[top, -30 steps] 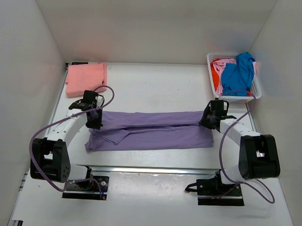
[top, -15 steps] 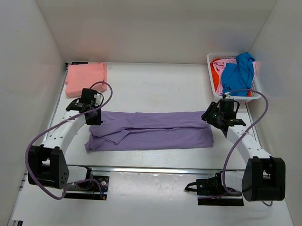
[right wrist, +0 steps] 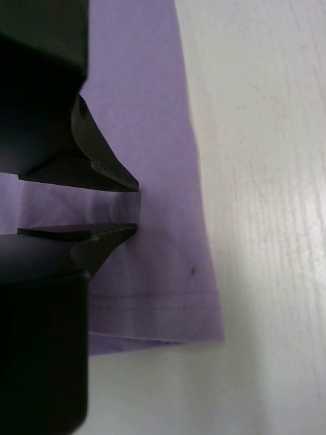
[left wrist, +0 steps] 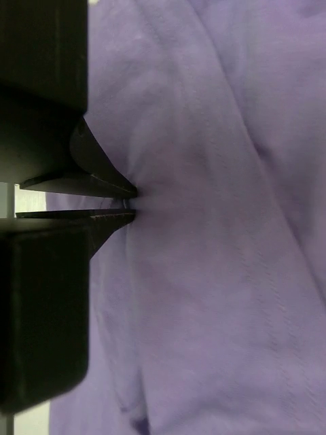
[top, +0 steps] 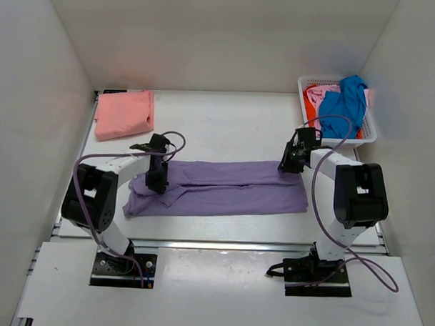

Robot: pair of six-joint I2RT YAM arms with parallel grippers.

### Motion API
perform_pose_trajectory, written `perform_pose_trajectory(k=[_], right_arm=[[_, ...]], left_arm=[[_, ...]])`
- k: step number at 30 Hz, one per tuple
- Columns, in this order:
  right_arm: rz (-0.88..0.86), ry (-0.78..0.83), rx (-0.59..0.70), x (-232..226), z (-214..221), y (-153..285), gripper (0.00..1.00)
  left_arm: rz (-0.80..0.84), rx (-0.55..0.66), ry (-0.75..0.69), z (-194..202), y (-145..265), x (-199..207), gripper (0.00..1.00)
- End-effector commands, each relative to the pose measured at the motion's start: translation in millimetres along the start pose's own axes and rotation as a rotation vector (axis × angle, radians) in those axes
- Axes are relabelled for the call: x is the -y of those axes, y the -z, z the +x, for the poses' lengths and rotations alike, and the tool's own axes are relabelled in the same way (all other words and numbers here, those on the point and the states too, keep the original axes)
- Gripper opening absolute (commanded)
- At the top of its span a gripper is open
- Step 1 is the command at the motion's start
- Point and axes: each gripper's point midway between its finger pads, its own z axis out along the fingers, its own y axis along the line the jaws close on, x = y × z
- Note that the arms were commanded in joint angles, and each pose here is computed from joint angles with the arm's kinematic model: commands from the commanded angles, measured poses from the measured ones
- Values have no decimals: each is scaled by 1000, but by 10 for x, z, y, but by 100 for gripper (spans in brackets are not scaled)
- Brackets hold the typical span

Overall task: Fold and stack the t-shirts
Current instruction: Fold the other side of the tshirt into a rectangle, then rotate the tshirt 90 degrees

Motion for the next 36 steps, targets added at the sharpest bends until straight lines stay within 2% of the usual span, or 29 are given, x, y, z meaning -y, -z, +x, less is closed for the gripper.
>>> perform_pose_trajectory(k=[1,4,7,8,10,11,13,14,15,17,19,23,29,36], right_arm=[[71,-52,-89,147,169,10,23],[157,-104,-168,247,426,47,23],[209,-139,-234,245,838,167,23],[203,-160,-213,178,848,224,23],[208,-193,-225,167,1102,294,24],[175,-210,-190,45,1073,335,23],[157,-228,-191,-16,1268,416,23],[134,-237,-180,-117,1306,452,23],[111,-238,-176,-198,1384,501,22],[85,-244,-186,-292,1554,552,21],[42,-249,-187,-458,1665,602,20],[-88,-213,-168,-859,1873,637,20],[-184,-123,-138,-1296,2176,622,20],[-278,-104,-116,-1615,2166,533,20]], left_arm=[[-4,48,24,-296,-63,87,24],[10,34,21,-560,-201,225,22],[80,66,5,-1079,-174,535,19],[80,60,-6,-1145,-176,583,18],[118,90,-46,-1527,-187,857,17],[106,34,-63,-1473,-355,913,17],[148,86,-104,-1891,-273,1199,15],[126,10,-117,-1808,-516,1223,14],[151,46,-129,-2036,-329,1352,14],[204,102,-148,-2408,-370,1621,13],[247,102,-123,-2509,-476,1654,13],[294,92,-125,-2415,-594,1705,11],[413,273,-47,-2952,-323,1885,14],[589,356,66,-3318,-372,2016,13]])
